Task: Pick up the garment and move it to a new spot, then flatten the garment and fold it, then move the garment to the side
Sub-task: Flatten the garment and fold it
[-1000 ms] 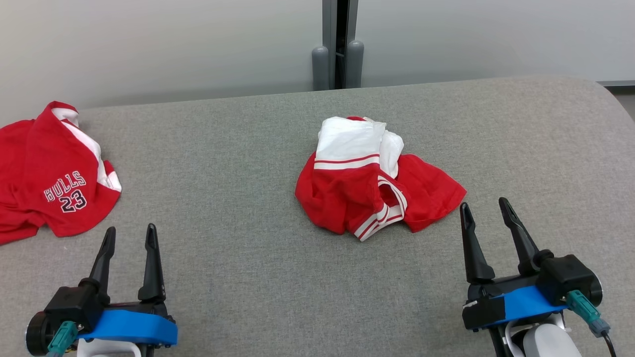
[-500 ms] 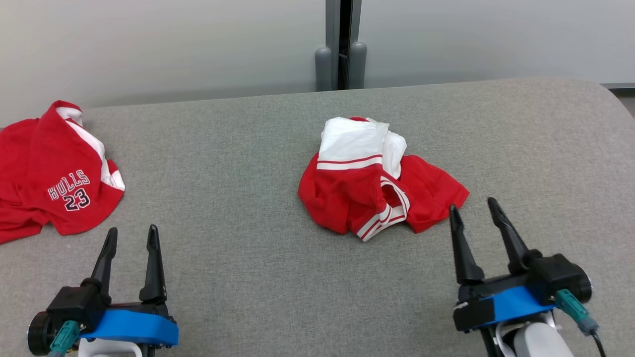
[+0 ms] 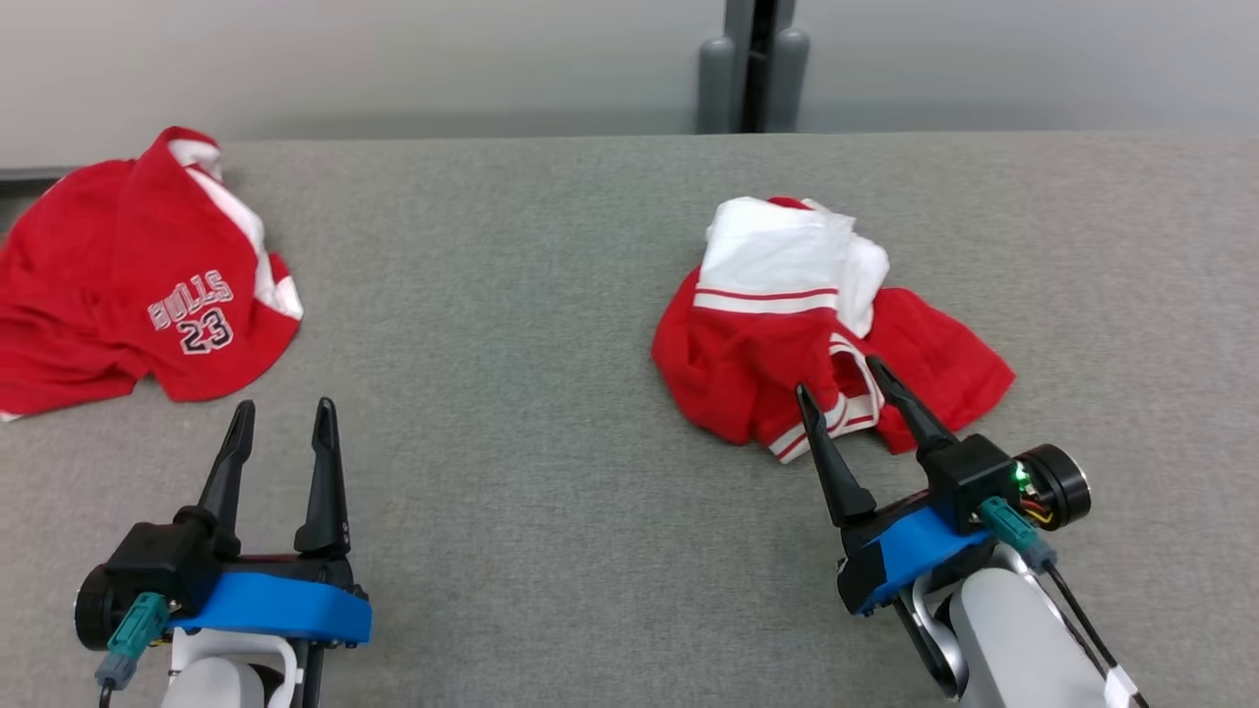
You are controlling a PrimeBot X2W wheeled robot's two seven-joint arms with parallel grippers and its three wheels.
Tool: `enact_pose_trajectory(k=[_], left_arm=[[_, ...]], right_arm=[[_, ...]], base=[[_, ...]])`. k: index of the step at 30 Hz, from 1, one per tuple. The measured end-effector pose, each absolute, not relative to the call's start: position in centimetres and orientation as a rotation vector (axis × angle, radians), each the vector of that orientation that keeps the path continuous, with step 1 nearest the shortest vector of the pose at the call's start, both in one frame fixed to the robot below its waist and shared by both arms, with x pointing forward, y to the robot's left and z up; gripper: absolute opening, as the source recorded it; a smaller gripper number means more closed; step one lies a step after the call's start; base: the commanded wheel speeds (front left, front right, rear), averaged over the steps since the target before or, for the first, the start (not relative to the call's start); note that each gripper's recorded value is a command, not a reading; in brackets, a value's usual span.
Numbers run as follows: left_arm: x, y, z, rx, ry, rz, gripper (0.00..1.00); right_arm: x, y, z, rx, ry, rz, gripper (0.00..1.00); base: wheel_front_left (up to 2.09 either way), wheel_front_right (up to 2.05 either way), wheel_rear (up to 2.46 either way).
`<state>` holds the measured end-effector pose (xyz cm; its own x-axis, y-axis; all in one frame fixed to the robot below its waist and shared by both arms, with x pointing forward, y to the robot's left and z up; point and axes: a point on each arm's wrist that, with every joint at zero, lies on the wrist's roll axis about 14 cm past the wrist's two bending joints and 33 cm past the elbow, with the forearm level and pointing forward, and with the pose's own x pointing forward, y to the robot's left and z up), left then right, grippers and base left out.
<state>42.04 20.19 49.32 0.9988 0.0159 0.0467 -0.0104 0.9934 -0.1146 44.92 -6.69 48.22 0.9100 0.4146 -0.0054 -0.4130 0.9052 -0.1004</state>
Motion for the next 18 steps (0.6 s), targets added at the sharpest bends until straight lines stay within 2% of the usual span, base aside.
enact_pose_trajectory(k=[6, 7, 8, 18], left_arm=[[41.4, 21.7, 48.3, -0.126, -0.02, 0.059, 1.0], [41.3, 21.8, 48.2, -0.127, -0.016, 0.064, 1.0], [41.2, 22.1, 48.2, -0.129, -0.015, 0.073, 1.0], [40.7, 23.0, 48.1, -0.129, -0.011, 0.103, 1.0]], right_arm=[[45.7, -5.4, 43.3, -0.146, 0.131, 0.486, 1.0], [45.7, -5.0, 42.6, -0.148, 0.152, 0.498, 0.13], [45.7, -4.5, 42.3, -0.144, 0.16, 0.512, 0.0], [46.7, 1.4, 46.1, -0.115, 0.036, 0.657, 0.0]], base=[[0.0, 0.0, 0.0], [0.0, 0.0, 0.0], [0.0, 0.0, 0.0], [0.0, 0.0, 0.0]])
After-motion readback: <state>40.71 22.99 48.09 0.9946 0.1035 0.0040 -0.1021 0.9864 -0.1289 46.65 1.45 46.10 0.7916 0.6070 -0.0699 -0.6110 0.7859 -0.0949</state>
